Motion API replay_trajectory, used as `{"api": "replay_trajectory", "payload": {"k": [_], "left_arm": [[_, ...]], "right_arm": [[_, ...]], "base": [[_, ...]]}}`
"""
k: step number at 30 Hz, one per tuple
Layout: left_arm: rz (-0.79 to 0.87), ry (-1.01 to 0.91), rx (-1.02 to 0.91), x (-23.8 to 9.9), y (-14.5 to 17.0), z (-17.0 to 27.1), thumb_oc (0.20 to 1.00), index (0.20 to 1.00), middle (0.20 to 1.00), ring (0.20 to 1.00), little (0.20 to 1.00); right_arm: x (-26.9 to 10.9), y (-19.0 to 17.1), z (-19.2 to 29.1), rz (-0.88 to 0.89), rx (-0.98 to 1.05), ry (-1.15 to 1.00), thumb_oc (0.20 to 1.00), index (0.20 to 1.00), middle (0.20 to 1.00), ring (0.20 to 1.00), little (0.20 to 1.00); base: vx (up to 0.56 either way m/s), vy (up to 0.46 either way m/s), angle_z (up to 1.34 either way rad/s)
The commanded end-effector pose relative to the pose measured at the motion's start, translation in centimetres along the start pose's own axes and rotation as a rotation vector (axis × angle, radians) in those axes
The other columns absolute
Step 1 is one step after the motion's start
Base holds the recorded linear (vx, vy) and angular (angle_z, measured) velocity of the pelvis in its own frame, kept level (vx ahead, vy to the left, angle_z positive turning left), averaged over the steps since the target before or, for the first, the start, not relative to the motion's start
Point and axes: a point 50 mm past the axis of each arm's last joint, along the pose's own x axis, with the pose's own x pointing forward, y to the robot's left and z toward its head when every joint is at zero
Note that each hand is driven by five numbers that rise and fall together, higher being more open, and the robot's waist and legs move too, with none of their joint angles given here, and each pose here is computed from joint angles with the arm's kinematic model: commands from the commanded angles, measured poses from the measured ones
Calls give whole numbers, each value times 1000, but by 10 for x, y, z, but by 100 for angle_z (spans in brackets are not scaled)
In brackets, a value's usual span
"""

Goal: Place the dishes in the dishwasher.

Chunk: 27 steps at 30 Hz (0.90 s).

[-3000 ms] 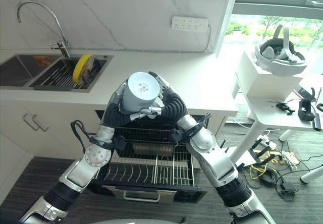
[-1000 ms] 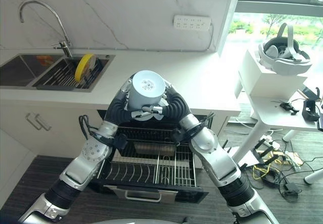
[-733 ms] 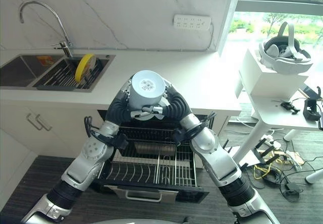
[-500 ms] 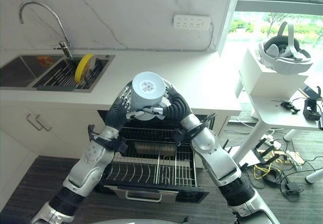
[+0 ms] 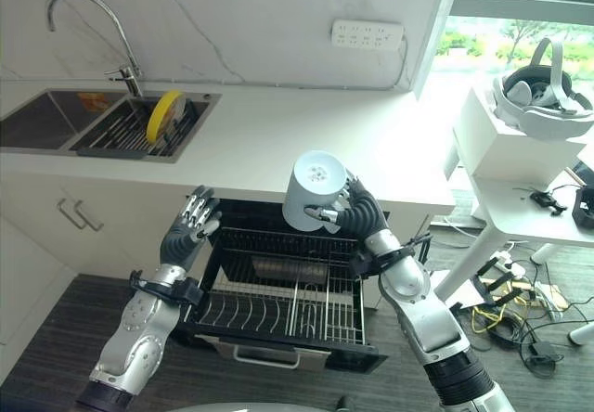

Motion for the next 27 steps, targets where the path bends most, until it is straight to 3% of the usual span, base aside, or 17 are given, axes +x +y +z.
{"api": "replay_trajectory", "payload": {"k": [1, 4, 9, 13, 17, 19, 20, 27], "left_arm": [[-34, -75, 116, 19, 5, 27, 1000, 1000, 1000, 1000, 1000], [50, -31, 78, 16, 18, 23, 1000, 1000, 1000, 1000, 1000], [-19, 30, 111, 12, 19, 18, 1000, 1000, 1000, 1000, 1000], [-51, 163, 313, 8, 31, 9, 1000, 1000, 1000, 1000, 1000], [-121, 280, 345, 7, 35, -2, 1000, 1000, 1000, 1000, 1000], [-190, 470, 507, 4, 43, -18, 1000, 1000, 1000, 1000, 1000], [-239, 613, 690, 4, 52, -25, 1000, 1000, 1000, 1000, 1000], [-386, 881, 1020, 31, 65, -20, 1000, 1000, 1000, 1000, 1000]], "right_arm": [[9, -14, 23, -35, 16, -130, 200, 200, 200, 200, 200], [3, -12, 7, -15, 71, -41, 200, 200, 200, 200, 200], [-6, -10, -23, 4, 88, 110, 200, 200, 200, 200, 200], [-19, -11, -55, -11, 107, 273, 200, 200, 200, 200, 200], [-23, -11, -66, -9, 107, 322, 200, 200, 200, 200, 200], [-25, -12, -72, 5, 80, 354, 200, 200, 200, 200, 200], [-22, -17, -73, 15, 56, 363, 200, 200, 200, 200, 200], [11, -47, -54, 55, -61, 327, 200, 200, 200, 200, 200]], "base": [[0, 0, 0], [0, 0, 0], [2, -6, 2], [37, -4, 0], [8, 3, 0], [24, 41, -2], [-13, 61, -3], [-136, 168, -10]]}}
